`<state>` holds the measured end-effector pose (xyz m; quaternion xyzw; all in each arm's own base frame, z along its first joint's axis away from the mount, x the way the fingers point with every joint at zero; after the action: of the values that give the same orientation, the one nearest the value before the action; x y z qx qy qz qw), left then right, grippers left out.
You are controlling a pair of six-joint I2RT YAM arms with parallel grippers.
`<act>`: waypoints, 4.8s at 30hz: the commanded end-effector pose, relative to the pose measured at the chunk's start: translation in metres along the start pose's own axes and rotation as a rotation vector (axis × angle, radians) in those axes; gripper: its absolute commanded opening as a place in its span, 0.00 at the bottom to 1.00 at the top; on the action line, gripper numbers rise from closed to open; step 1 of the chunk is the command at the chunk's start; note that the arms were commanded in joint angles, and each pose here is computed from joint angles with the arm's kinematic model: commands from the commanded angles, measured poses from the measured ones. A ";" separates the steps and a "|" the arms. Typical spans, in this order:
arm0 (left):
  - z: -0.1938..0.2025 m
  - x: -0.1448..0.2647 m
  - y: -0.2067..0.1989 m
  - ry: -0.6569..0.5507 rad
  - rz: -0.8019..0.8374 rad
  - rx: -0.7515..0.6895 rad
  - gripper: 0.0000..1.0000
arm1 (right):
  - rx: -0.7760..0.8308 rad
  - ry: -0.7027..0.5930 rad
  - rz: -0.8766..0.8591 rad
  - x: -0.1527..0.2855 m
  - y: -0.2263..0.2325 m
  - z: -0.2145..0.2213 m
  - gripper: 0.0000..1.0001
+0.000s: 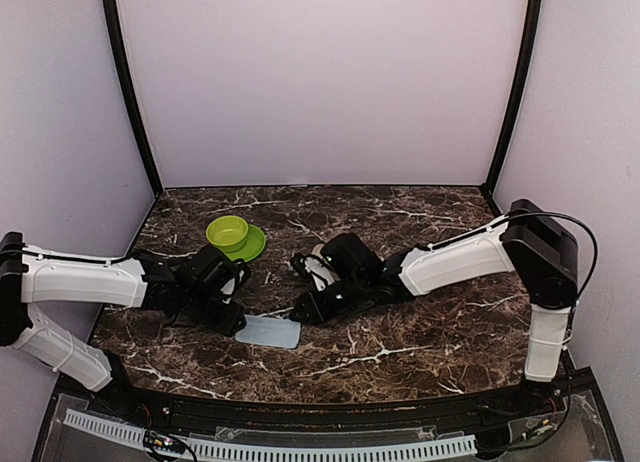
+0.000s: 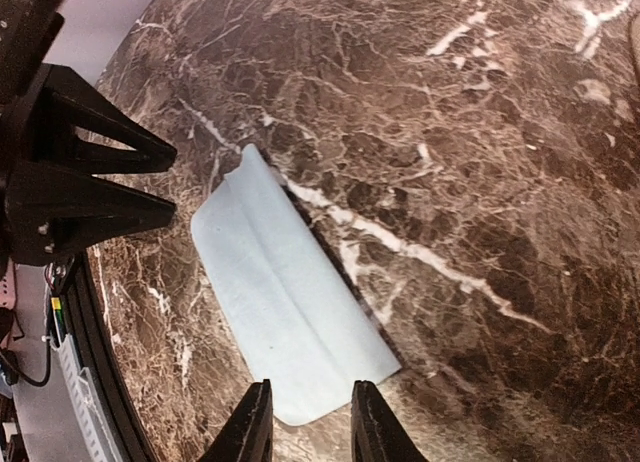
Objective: Organize the sunglasses
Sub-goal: Smooth out the glasses cleaning cloth at the center of the board, then pick up the folded cleaning cloth from the center of the board, then place the folded cleaning cloth in the sunglasses case.
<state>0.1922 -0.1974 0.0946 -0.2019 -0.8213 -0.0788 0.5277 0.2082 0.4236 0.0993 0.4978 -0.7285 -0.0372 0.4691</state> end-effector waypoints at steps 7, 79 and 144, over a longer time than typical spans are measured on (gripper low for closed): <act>-0.037 -0.009 0.016 -0.087 0.113 0.059 0.33 | -0.058 0.042 0.105 -0.014 -0.028 0.000 0.26; -0.012 -0.039 0.027 0.007 0.139 0.123 0.24 | -0.086 0.092 0.086 -0.036 -0.029 0.014 0.19; -0.090 -0.013 0.004 -0.279 0.279 0.123 0.00 | -0.014 -0.081 0.198 0.035 -0.029 -0.022 0.00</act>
<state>0.2534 -0.2125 0.0986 -0.2667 -0.8429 0.0670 0.4624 0.2326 0.4034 0.0981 0.4289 -0.7701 -0.0182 0.4719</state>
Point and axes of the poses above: each gripper's point midway between its finger pads, its own x axis back along the fingers, its own y axis along the line the jaws close on, z = x × y, the point moved 5 cm from there along x, back along the fingers
